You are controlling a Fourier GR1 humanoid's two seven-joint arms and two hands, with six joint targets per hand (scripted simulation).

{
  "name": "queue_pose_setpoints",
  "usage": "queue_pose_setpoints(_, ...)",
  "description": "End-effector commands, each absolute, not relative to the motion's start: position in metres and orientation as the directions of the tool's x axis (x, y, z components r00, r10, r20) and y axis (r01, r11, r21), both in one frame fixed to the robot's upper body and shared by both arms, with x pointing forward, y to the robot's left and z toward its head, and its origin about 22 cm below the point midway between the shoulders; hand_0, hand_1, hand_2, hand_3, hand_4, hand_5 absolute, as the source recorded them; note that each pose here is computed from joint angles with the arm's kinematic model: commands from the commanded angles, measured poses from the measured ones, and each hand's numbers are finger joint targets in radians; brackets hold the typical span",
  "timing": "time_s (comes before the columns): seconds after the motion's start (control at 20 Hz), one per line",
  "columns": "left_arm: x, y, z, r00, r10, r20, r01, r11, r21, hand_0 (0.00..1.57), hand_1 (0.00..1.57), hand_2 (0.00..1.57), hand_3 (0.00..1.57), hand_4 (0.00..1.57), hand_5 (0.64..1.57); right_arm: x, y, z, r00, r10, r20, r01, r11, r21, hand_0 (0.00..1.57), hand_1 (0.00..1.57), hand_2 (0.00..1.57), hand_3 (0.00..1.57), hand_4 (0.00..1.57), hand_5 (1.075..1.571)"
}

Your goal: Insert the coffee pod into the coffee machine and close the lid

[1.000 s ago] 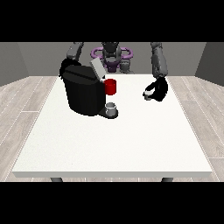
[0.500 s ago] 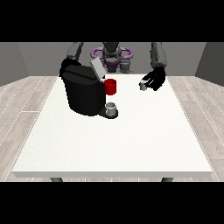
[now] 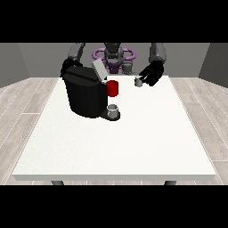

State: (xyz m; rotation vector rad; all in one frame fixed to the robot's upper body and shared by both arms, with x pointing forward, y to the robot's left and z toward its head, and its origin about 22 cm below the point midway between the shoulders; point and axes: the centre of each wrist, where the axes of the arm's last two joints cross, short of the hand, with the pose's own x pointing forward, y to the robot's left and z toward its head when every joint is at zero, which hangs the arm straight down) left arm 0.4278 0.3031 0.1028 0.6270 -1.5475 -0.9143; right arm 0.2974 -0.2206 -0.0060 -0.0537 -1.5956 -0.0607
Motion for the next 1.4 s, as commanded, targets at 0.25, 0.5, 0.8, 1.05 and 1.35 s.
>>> queue_pose_setpoints(0.25,0.451,0.275,0.185,-0.240,-0.823,0.514,-0.030,0.536,0.844,1.07,1.07,1.22,1.23,0.52,1.571,0.314,-0.214,0.012,-0.077,0.008,0.997,0.048,0.999,-0.004,0.00,0.00,0.00,0.00,0.49,1.571)
queue_pose_setpoints(0.5,0.454,0.278,0.196,-0.217,-0.797,0.563,-0.027,0.582,0.813,1.21,1.21,1.25,1.19,0.49,1.571,0.313,-0.201,0.021,-0.090,-0.002,0.996,0.056,0.998,0.007,0.00,0.00,0.00,0.00,0.51,1.571)
queue_pose_setpoints(0.8,0.457,0.286,0.229,-0.240,-0.790,0.564,-0.053,0.591,0.805,1.28,1.28,1.34,1.28,0.52,1.571,0.317,-0.198,0.040,-0.135,0.041,0.990,0.038,0.999,-0.036,0.00,0.00,0.00,0.00,0.55,1.571)
queue_pose_setpoints(1.05,0.460,0.263,0.235,-0.234,-0.803,0.549,-0.071,0.577,0.814,1.26,1.26,1.30,1.24,0.49,1.571,0.319,-0.210,0.039,-0.132,0.022,0.991,0.030,0.999,-0.018,0.00,0.00,0.00,0.00,0.53,1.571)
queue_pose_setpoints(1.35,0.461,0.252,0.238,-0.285,-0.801,0.527,-0.069,0.565,0.822,1.29,1.29,1.32,1.22,0.50,1.571,0.332,-0.218,0.052,-0.167,0.035,0.985,0.068,0.997,-0.023,0.00,0.00,0.00,0.00,0.51,1.571)
